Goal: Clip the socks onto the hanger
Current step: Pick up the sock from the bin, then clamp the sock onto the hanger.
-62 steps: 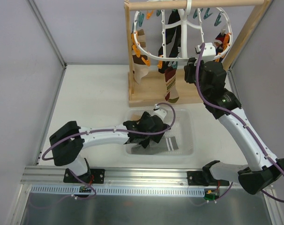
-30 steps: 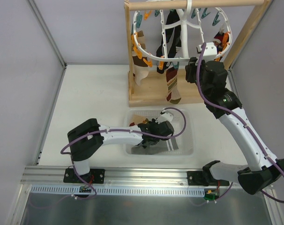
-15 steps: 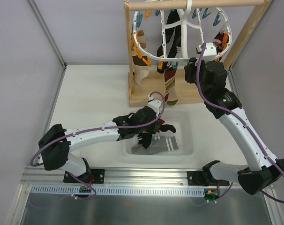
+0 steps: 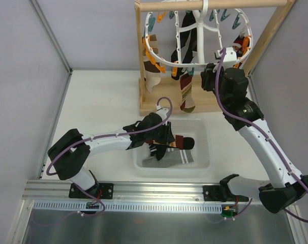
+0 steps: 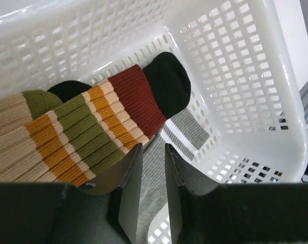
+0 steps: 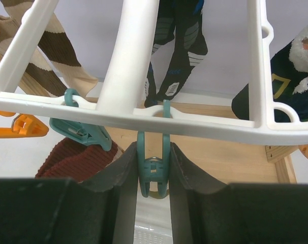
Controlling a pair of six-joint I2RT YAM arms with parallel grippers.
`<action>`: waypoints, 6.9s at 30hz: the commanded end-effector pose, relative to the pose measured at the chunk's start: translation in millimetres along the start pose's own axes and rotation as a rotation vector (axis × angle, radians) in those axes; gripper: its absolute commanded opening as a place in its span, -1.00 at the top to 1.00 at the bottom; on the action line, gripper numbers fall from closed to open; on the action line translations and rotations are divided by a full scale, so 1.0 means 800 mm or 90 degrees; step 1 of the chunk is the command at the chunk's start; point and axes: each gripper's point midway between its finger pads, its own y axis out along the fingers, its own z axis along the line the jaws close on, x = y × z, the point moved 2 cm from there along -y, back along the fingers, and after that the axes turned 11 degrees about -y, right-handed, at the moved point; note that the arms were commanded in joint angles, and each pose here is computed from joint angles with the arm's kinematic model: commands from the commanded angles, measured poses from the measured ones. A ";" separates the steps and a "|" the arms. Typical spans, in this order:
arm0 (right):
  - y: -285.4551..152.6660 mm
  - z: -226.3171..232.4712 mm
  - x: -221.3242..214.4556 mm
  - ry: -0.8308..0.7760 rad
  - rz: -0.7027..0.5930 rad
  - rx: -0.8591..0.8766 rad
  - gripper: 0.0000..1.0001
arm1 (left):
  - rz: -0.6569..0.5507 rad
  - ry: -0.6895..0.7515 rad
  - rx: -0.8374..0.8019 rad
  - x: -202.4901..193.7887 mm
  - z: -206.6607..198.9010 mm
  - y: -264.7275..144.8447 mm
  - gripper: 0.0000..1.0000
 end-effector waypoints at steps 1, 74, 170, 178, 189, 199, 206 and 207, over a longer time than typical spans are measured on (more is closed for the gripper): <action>-0.009 0.000 -0.032 -0.009 0.059 0.004 0.99 | -0.021 0.006 -0.026 0.012 -0.009 0.000 0.47; -0.016 0.043 -0.007 0.119 0.012 0.158 0.99 | -0.347 0.188 -0.364 0.192 -0.198 -0.099 1.00; -0.018 -0.003 -0.002 0.212 0.019 -0.011 0.99 | -0.537 0.160 -0.327 0.246 -0.215 -0.123 1.00; -0.018 -0.005 -0.003 0.211 0.021 -0.016 0.99 | -0.555 0.156 -0.322 0.249 -0.219 -0.123 1.00; -0.018 -0.005 -0.005 0.209 0.022 -0.017 0.99 | -0.568 0.152 -0.335 0.254 -0.227 -0.129 1.00; -0.017 -0.006 -0.004 0.213 0.022 -0.022 0.99 | -0.570 0.148 -0.340 0.255 -0.229 -0.125 1.00; -0.020 -0.010 0.002 0.212 0.011 -0.026 0.99 | -0.567 0.155 -0.339 0.252 -0.231 -0.120 1.00; -0.019 -0.009 0.002 0.211 0.012 -0.025 0.99 | -0.566 0.154 -0.338 0.252 -0.231 -0.119 1.00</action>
